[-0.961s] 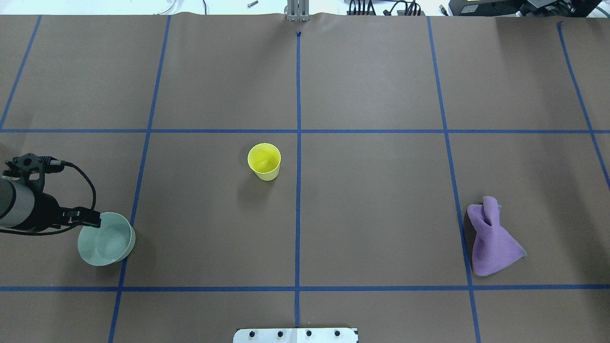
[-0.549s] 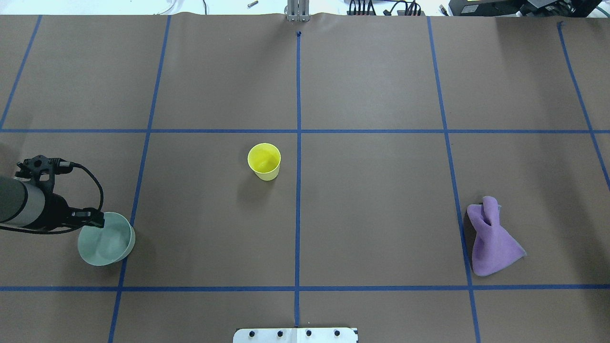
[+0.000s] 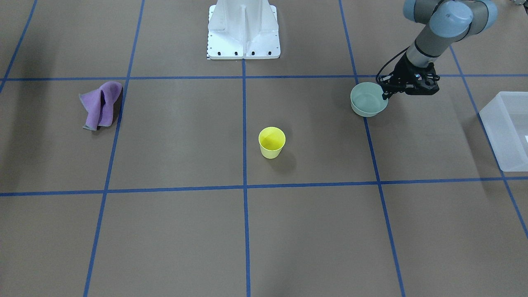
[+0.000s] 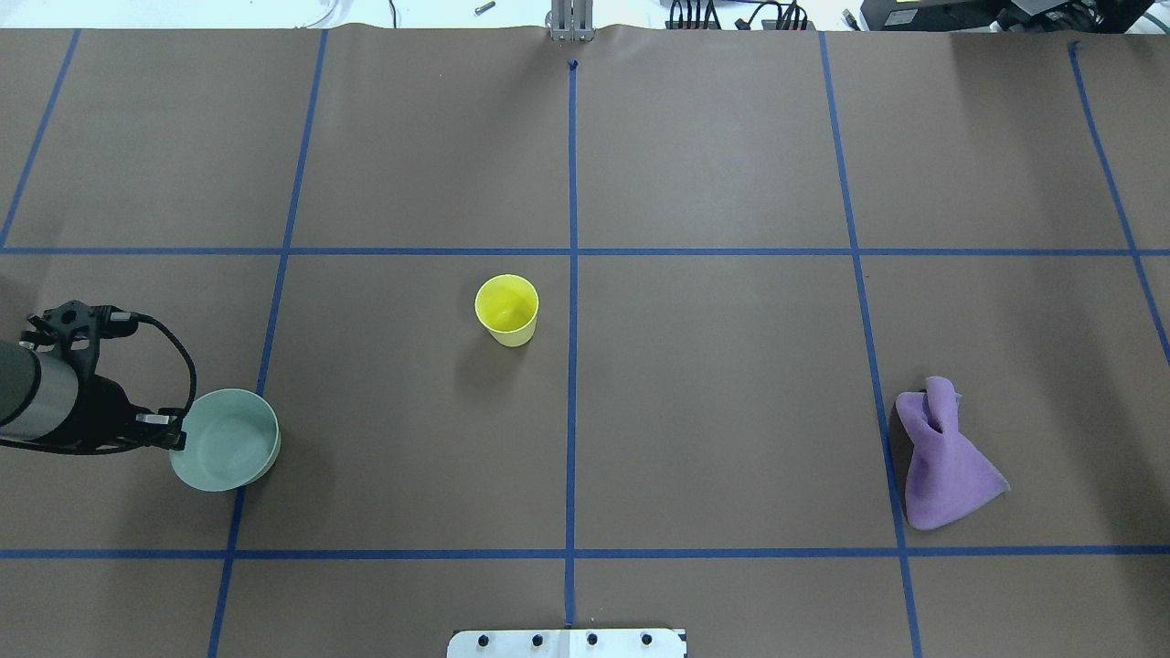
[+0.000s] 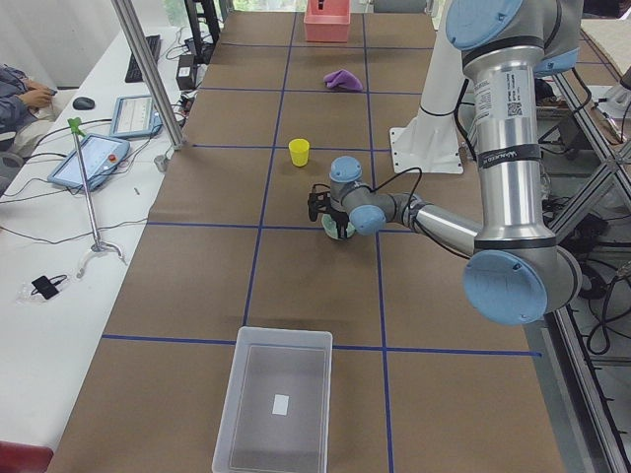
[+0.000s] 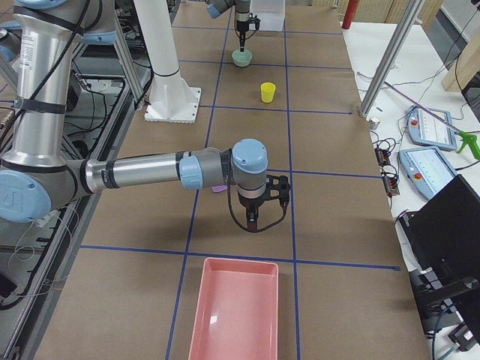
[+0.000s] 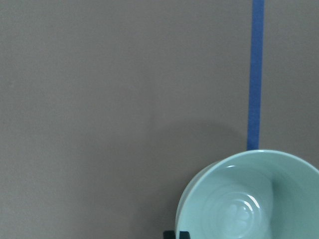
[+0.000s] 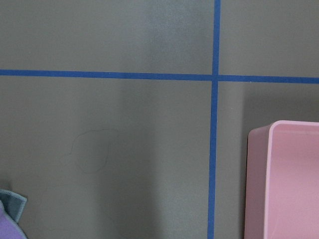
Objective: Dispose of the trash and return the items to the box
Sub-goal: 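Lift the green bowl into the clear bin while right gripper reaches for cloth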
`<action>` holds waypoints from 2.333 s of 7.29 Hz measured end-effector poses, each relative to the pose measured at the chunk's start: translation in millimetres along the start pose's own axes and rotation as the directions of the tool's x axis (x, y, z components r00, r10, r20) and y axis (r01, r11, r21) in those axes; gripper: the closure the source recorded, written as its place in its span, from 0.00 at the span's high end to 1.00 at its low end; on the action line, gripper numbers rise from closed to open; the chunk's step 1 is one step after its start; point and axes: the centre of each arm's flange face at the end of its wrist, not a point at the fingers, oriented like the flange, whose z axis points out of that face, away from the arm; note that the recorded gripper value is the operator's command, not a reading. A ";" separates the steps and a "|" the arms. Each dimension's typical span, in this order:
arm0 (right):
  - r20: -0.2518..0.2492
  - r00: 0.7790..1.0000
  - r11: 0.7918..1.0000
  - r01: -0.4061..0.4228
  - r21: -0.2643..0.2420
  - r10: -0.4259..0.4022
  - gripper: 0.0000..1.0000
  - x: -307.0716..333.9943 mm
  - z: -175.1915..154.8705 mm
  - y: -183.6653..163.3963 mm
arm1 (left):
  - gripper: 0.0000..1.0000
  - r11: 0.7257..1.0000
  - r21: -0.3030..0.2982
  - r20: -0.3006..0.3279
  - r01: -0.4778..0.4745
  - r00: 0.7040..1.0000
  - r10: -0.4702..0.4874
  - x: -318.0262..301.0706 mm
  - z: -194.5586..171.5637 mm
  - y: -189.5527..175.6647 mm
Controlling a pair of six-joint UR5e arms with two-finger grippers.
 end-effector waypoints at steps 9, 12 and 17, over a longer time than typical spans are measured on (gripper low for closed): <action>0.085 0.985 0.988 -0.150 -0.046 0.153 1.00 -237.1 61.2 30.0 | 0.00 0.961 0.055 0.029 -0.269 0.963 0.268 -314.5 -200.8 -201.4; 0.051 0.984 0.982 -0.169 -0.083 0.173 1.00 -283.2 85.4 62.7 | 0.00 0.950 0.038 0.027 -0.310 0.951 0.309 -411.2 -189.2 -226.7; 0.019 0.989 0.983 -0.143 -0.111 0.146 1.00 -294.5 106.8 79.1 | 0.00 0.956 0.019 0.013 -0.293 0.956 0.292 -485.5 -128.1 -180.7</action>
